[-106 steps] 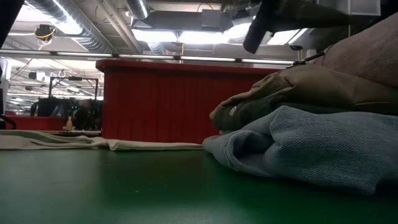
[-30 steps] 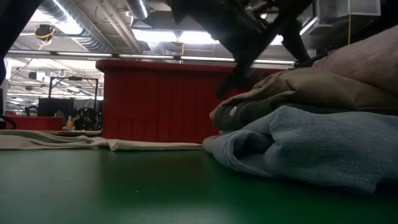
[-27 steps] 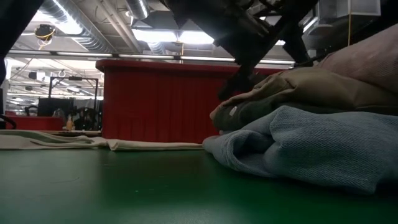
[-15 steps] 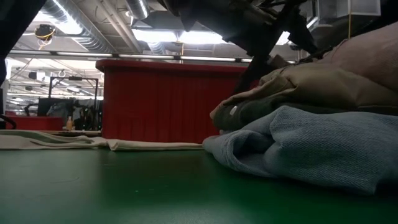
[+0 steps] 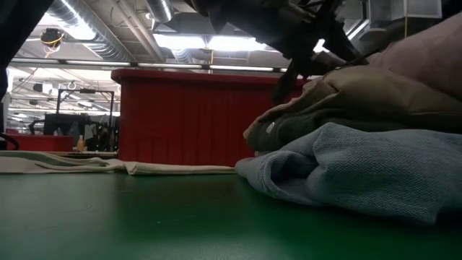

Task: Fold laundry
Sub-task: Fold the pink shirt

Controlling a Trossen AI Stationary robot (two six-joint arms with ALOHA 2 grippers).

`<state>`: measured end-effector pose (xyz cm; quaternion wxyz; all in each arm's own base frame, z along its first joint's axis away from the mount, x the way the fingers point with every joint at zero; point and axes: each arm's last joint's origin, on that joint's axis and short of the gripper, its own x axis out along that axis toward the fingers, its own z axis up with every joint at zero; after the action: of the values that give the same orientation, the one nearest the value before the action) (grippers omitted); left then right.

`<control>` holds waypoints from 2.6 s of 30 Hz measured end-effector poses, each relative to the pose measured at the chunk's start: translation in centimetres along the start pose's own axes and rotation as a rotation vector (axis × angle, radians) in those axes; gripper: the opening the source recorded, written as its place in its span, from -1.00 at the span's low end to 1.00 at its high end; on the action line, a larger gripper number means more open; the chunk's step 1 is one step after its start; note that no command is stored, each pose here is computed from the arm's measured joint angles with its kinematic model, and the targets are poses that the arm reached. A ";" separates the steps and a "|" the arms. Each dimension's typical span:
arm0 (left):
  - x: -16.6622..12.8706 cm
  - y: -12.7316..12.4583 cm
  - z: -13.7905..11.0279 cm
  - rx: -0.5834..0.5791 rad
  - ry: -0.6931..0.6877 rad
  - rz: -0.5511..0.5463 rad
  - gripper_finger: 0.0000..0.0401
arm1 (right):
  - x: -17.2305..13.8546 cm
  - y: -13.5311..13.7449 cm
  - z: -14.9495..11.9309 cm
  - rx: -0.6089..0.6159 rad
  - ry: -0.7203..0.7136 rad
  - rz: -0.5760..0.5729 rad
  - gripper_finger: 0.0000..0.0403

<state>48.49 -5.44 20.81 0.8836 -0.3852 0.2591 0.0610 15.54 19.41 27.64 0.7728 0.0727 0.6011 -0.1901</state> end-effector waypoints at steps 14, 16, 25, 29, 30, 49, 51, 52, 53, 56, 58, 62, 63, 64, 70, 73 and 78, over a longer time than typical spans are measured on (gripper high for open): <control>0.0 0.0 0.0 0.106 -0.010 0.012 -0.45 | 0.0 0.1 0.0 0.002 0.002 0.009 -0.25; 0.0 0.1 0.1 0.105 -0.023 0.024 -0.34 | 0.0 0.1 0.0 0.001 0.002 0.009 -0.25; -0.1 0.4 0.7 0.099 -0.058 0.041 -0.32 | 0.0 0.1 0.0 0.001 0.001 0.009 -0.25; -0.1 0.3 0.6 0.100 -0.035 0.019 -0.71 | 0.0 0.1 0.1 0.000 -0.028 -0.001 -0.25; -0.2 0.2 0.7 0.100 -0.034 0.018 -0.82 | 0.0 0.0 0.1 0.001 -0.036 -0.004 -0.25; -5.3 -1.7 0.1 0.126 0.135 0.172 -0.97 | 1.5 -1.8 4.5 0.002 -0.016 -0.072 -0.25; -5.1 -1.4 -0.5 0.133 0.154 0.209 -0.95 | 1.6 -2.1 4.9 -0.004 -0.013 -0.079 -0.25; -5.0 -1.3 -0.7 0.135 0.159 0.223 -0.94 | 1.7 -2.2 5.2 -0.001 -0.013 -0.081 -0.25; -4.9 -1.2 -0.9 0.140 0.167 0.240 -0.93 | 1.8 -2.4 5.4 0.004 -0.014 -0.082 -0.25; -4.6 -0.9 -1.2 0.151 0.156 0.283 -0.88 | 2.0 -2.7 6.0 0.005 -0.009 -0.089 -0.25; -4.6 -0.6 -1.4 0.156 0.164 0.311 -0.84 | 2.1 -2.9 6.3 0.005 -0.008 -0.094 -0.25; -4.4 -0.4 -1.5 0.154 0.171 0.324 -0.73 | 2.5 -3.2 6.5 0.009 0.002 -0.112 -0.25; -4.4 -0.3 -1.4 0.152 0.177 0.321 -0.70 | 2.5 -3.3 6.5 0.008 0.006 -0.116 -0.25; -4.4 -0.2 -1.4 0.146 0.189 0.312 -0.67 | 2.5 -3.3 6.4 0.007 0.012 -0.116 -0.25; -5.6 -0.5 -0.2 0.127 0.189 0.276 -0.59 | 2.4 -3.5 6.1 -0.001 0.069 -0.114 -0.25; -6.5 -1.0 0.5 0.125 0.164 0.263 -0.58 | 2.3 -3.8 6.0 -0.008 0.084 -0.135 -0.25; -7.4 -1.2 0.8 0.125 0.165 0.272 -0.58 | 1.4 -4.1 6.1 -0.017 0.090 -0.161 -0.25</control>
<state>42.81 -5.03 25.81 0.8650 -0.2946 0.3841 0.1320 19.73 13.26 28.43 0.7279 0.0261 0.6405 -0.2432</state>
